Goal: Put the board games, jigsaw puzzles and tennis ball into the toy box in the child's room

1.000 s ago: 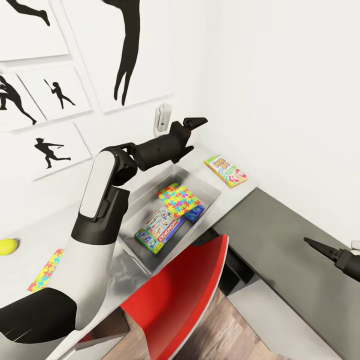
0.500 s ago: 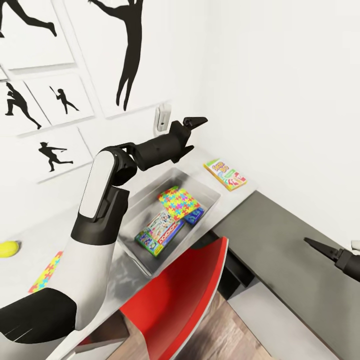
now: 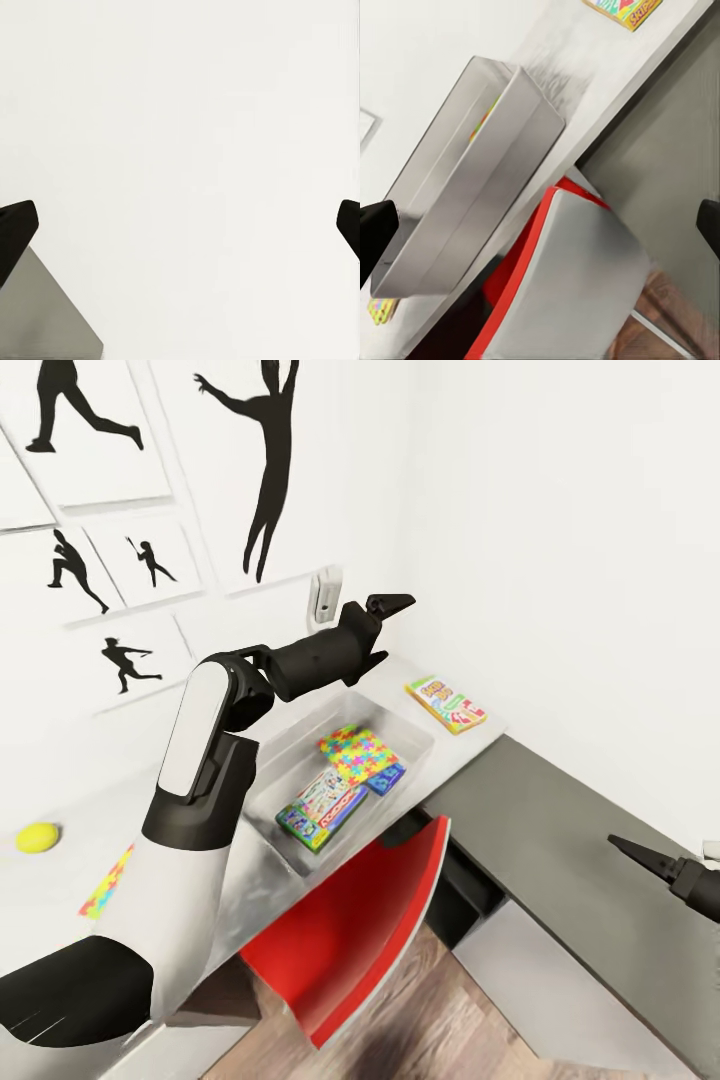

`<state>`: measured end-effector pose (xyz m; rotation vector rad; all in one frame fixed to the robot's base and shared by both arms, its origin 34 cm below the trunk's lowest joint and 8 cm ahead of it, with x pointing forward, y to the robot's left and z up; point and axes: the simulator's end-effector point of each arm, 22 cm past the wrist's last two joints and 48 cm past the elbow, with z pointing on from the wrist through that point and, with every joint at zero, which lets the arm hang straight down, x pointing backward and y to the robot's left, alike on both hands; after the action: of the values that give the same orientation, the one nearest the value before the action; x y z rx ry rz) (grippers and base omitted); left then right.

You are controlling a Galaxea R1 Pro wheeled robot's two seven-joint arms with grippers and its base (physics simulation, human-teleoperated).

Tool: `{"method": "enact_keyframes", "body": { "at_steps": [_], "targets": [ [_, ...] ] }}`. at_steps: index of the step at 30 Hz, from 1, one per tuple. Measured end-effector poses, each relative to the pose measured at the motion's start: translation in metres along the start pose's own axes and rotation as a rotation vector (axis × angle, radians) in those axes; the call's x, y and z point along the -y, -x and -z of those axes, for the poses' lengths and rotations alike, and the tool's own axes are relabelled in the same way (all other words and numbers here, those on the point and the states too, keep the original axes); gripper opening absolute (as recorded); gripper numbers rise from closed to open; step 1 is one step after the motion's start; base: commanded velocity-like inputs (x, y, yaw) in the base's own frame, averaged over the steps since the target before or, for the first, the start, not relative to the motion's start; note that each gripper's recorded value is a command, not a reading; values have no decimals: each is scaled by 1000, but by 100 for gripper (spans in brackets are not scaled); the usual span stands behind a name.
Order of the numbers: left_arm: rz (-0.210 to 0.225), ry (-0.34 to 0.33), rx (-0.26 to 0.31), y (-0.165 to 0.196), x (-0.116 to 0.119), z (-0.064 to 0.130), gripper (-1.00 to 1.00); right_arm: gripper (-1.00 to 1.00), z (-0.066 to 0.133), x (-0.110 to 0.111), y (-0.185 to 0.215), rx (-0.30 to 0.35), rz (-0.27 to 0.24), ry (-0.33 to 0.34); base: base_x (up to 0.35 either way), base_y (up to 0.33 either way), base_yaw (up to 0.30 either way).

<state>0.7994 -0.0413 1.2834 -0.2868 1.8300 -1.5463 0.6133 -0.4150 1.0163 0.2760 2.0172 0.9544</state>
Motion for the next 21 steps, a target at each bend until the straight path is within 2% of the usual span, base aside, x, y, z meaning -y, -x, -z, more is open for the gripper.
{"method": "enact_keyframes", "body": {
  "at_steps": [7, 21],
  "targets": [
    [-8, -6, 3, 0, 8, 3, 100, 100, 2, -4, 3, 8, 6, 6, -173, 0, 0],
    [-28, -19, 5, -1, 24, 7, 100, 100, 7, -13, 10, 23, 18, 17, -36, 0, 0]
  ]
}}
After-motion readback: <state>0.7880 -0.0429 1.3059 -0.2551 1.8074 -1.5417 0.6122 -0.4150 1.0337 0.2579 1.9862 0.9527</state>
